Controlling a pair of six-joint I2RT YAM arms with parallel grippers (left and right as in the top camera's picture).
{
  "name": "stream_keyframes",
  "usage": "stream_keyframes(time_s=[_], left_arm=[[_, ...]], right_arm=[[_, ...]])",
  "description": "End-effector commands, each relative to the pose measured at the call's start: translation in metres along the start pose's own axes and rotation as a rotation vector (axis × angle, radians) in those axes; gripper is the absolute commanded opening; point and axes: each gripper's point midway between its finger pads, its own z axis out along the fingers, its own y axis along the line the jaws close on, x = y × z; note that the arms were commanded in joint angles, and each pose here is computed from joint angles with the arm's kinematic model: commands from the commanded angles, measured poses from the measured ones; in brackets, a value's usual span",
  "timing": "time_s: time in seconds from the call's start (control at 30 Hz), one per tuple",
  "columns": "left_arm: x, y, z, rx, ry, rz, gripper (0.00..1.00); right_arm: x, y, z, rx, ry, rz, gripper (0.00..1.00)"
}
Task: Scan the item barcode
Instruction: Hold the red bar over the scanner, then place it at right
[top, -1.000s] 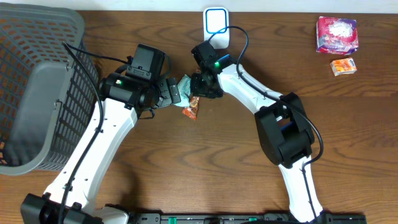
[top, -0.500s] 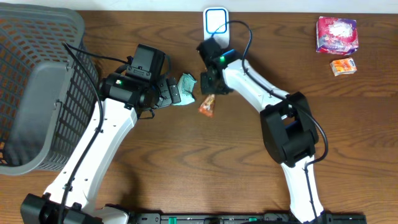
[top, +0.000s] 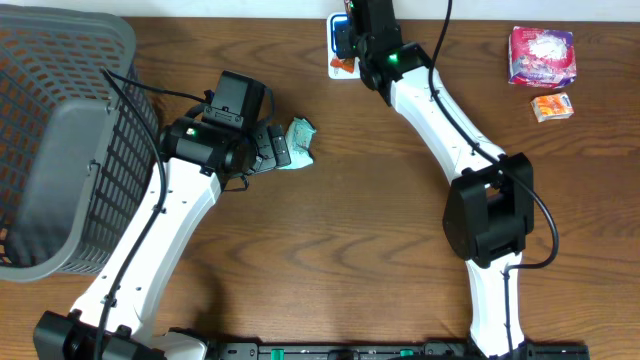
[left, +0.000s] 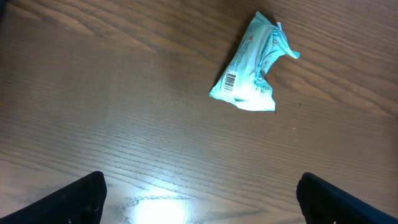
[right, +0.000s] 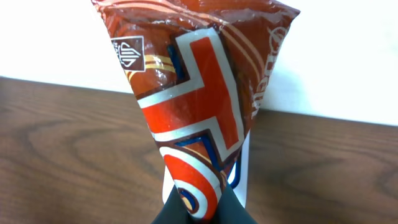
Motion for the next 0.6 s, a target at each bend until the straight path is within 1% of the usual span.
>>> stream_keyframes(time_s=[0.0, 0.07, 0.17, 0.23, 0.37, 0.43, 0.47, 0.5, 0.53, 0.57], left_arm=[[0.0, 0.003, 0.002, -0.014, 0.003, -0.015, 0.98], [0.0, 0.003, 0.002, -0.015, 0.003, -0.015, 0.98], [0.0, 0.003, 0.002, -0.014, 0.003, -0.015, 0.98], [0.0, 0.003, 0.002, -0.014, 0.003, -0.015, 0.98], [0.0, 0.003, 0.002, -0.015, 0.003, -0.015, 0.97], [0.0, 0.003, 0.002, -0.014, 0.003, -0.015, 0.98], [0.0, 0.003, 0.002, -0.014, 0.003, -0.015, 0.98], [0.0, 0.003, 0.002, -0.014, 0.003, -0.015, 0.98], [0.0, 0.003, 0.002, -0.015, 0.003, -0.015, 0.98], [0.0, 0.003, 0.002, -0.015, 0.003, -0.015, 0.98]], right_arm=[[-0.001, -0.021, 0.009, 0.043, -0.021, -0.005, 0.01], [0.001, -0.027, 0.021, 0.05, -0.04, 0.008, 0.01], [0.014, -0.033, 0.032, 0.062, -0.018, 0.035, 0.01], [0.016, -0.046, 0.032, 0.114, -0.011, 0.036, 0.01], [-0.007, -0.123, -0.001, 0.462, -0.063, 0.055, 0.01], [-0.008, -0.186, -0.031, 0.701, -0.039, 0.054, 0.01], [-0.003, -0.203, -0.037, 0.754, -0.014, 0.049, 0.01], [0.008, -0.232, -0.047, 0.827, 0.04, 0.044, 0.01], [0.014, -0.242, -0.05, 0.845, 0.07, 0.041, 0.01], [0.036, -0.273, -0.058, 0.883, 0.157, 0.078, 0.01]])
